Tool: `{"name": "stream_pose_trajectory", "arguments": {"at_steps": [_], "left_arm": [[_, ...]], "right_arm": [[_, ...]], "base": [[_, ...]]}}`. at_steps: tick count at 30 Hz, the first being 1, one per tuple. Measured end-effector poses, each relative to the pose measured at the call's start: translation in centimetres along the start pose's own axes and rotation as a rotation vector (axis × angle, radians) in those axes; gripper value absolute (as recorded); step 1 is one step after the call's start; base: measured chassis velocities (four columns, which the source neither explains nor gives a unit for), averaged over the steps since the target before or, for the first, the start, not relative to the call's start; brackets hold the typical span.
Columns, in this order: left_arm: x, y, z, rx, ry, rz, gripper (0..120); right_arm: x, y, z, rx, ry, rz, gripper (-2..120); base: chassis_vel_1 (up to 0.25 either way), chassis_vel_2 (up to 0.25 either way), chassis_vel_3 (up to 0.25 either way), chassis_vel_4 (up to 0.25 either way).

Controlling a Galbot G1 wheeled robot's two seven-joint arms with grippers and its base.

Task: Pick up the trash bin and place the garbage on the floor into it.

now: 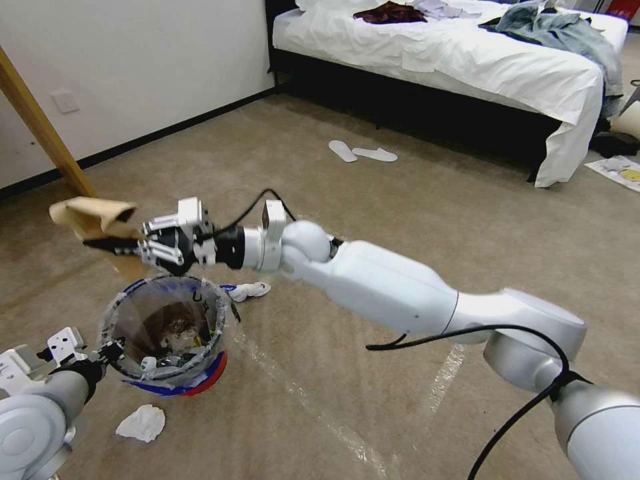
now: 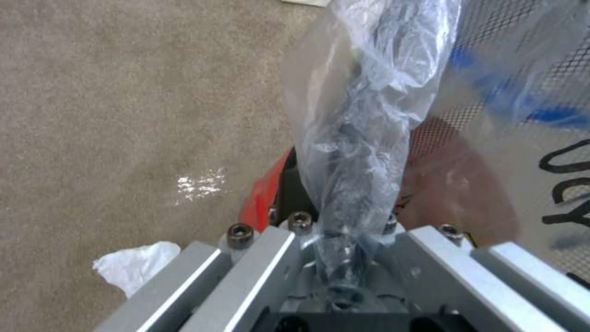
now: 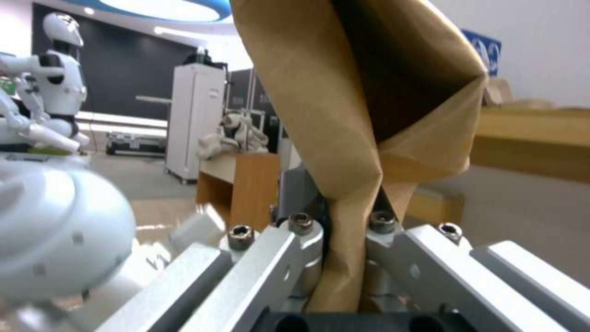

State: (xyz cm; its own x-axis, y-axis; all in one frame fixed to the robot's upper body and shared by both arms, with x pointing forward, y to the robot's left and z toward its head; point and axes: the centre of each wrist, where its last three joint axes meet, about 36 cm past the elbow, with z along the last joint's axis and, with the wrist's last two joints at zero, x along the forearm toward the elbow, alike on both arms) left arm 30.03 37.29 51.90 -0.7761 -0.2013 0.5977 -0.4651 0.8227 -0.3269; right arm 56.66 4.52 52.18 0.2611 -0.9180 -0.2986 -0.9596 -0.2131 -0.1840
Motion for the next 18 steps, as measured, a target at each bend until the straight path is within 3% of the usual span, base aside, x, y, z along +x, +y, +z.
{"name": "stream_pose_trajectory", "arguments": {"at_steps": [18], "left_arm": [[0.3,-0.2,-0.2,0.008,0.0,0.008,0]], "right_arm": [[2.2,0.9,4.2,-0.034,0.049,0.024,1]], "base": [[0.0,0.0,0.0,0.0]]}}
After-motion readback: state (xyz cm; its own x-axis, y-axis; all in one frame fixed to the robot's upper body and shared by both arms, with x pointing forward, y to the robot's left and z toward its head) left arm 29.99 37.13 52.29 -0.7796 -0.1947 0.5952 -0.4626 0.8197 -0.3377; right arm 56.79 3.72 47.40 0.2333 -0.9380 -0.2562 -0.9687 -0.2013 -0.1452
